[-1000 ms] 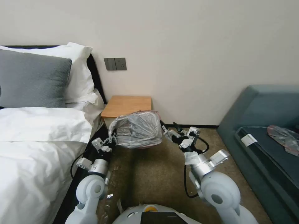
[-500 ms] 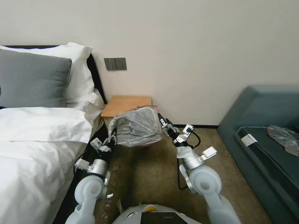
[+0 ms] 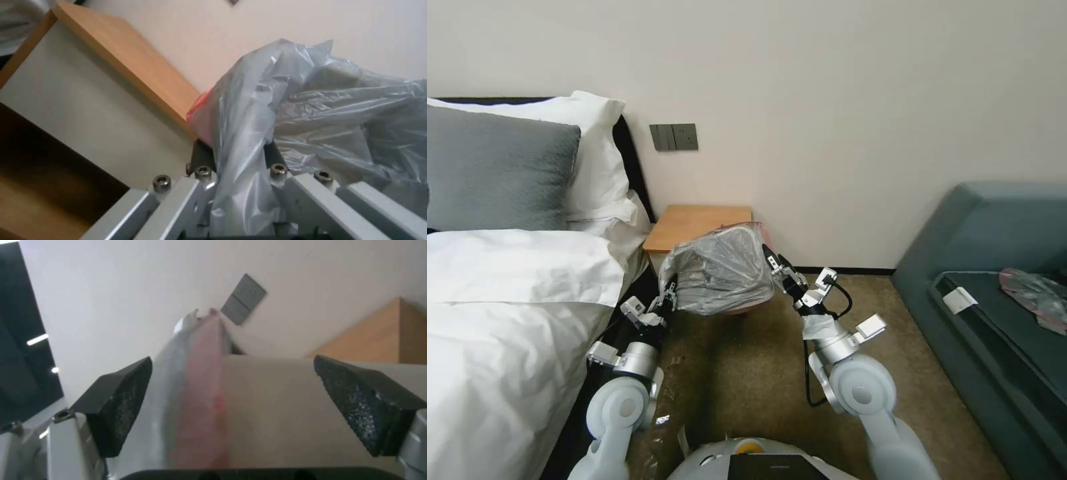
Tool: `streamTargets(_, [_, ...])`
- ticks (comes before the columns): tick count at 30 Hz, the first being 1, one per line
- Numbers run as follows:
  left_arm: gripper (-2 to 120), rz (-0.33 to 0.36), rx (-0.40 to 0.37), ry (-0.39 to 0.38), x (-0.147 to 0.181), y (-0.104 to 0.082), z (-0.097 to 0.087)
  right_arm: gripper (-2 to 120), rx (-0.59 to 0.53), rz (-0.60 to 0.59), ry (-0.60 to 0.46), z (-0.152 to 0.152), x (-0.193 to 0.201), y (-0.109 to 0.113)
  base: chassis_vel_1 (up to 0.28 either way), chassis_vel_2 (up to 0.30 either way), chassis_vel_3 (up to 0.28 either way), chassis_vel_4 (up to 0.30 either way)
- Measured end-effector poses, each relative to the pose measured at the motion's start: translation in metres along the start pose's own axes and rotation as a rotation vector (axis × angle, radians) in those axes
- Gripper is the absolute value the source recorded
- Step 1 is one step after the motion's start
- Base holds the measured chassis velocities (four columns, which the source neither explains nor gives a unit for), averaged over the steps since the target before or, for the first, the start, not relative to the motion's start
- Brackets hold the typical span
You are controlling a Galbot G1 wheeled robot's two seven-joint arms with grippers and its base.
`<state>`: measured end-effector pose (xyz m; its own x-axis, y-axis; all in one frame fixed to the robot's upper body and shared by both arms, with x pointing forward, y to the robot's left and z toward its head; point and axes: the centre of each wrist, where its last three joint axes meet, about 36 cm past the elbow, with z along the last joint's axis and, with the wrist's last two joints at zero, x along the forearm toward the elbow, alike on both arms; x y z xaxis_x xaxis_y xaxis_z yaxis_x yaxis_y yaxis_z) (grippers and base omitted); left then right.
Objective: Pick up the garbage bag from the table and place it over the trash can.
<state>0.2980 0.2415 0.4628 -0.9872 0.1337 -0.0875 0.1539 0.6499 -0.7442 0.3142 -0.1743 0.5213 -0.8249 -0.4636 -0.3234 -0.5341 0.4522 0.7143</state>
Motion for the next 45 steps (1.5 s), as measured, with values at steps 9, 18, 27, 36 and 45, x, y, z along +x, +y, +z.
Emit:
streamTargets(9, [5,-0.002,0.005,0.003,0.0005,-0.0018,0.0013,89,-0.032,-0.018,-0.013,0.003,-0.0007,0.0055,0.0,0.0,0.0,0.0])
streamTargets(18, [5,0.004,0.004,-0.001,0.0009,-0.005,0.0,57,-0.027,-0.016,-0.005,0.0049,-0.0006,0.0049,0.0,0.0,0.0,0.0])
streamTargets(27, [5,0.005,-0.001,-0.001,-0.0001,-0.0053,-0.0011,24,-0.014,-0.023,-0.008,0.0048,-0.001,0.0053,0.0,0.0,0.0,0.0])
streamTargets(36, [5,0.0,0.006,0.003,-0.0001,-0.0054,0.0017,0,-0.009,-0.031,-0.015,0.0034,-0.0017,0.0074,0.0,0.0,0.0,0.0])
streamTargets(45, [5,0.006,0.001,-0.002,0.0009,-0.008,-0.0011,0,0.008,-0.019,-0.022,0.0034,-0.002,0.0069,0.0,0.0,0.0,0.0])
